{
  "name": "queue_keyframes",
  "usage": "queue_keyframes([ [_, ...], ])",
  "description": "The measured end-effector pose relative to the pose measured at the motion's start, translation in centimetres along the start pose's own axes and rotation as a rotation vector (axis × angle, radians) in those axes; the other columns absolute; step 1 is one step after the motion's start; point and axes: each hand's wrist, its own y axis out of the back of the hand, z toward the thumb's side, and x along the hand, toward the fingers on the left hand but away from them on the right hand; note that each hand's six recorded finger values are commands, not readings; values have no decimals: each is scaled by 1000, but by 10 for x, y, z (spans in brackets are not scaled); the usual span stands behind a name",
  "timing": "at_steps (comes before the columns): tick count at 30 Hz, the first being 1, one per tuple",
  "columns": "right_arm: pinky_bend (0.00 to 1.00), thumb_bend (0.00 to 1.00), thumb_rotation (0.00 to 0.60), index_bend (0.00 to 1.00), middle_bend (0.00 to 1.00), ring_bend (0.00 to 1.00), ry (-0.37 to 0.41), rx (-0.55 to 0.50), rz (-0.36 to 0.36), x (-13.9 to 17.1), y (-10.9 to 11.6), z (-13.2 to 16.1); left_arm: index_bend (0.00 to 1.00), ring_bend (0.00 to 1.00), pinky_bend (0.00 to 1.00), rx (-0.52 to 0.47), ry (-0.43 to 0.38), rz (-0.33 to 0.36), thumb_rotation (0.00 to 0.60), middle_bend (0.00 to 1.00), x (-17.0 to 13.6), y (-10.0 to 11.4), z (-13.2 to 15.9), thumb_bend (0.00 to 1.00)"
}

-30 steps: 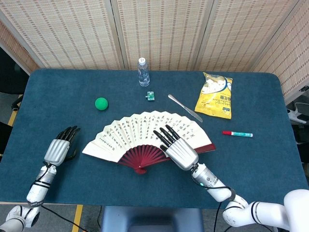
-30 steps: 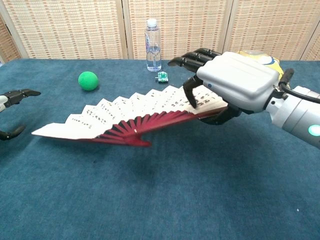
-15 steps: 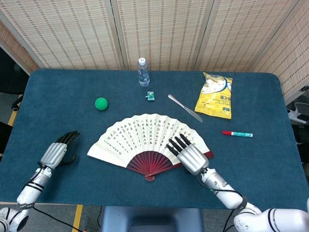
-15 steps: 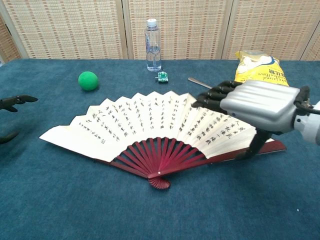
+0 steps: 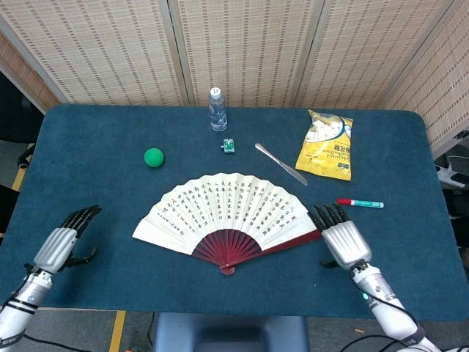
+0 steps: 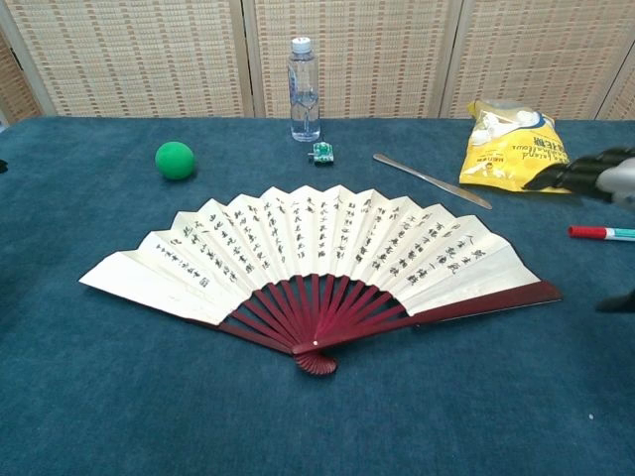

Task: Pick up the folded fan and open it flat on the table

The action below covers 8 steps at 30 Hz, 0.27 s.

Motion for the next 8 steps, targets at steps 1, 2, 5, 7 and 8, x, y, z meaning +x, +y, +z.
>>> queue_keyframes([
  [1,0,46,446,0,0,0,-32,-18,-72,11,6,-11,0,0,49,48,9,24,600,0,-6,4,1,432],
  [2,0,46,446,0,0,0,-56,-35,-125,21,10,-20,0,0,47,85,14,43,600,0,-11,7,2,432],
  [5,0,46,454,0,0,0,-148,-101,-268,60,13,-53,0,0,47,183,21,123,600,0,-25,19,8,432],
  [7,0,47,456,0,0,0,-201,-126,-316,88,6,-75,0,0,47,211,13,166,600,0,-30,25,13,433],
  [8,0,47,456,0,0,0,-212,-134,-328,97,4,-81,0,0,47,211,9,180,600,0,-31,27,14,434],
])
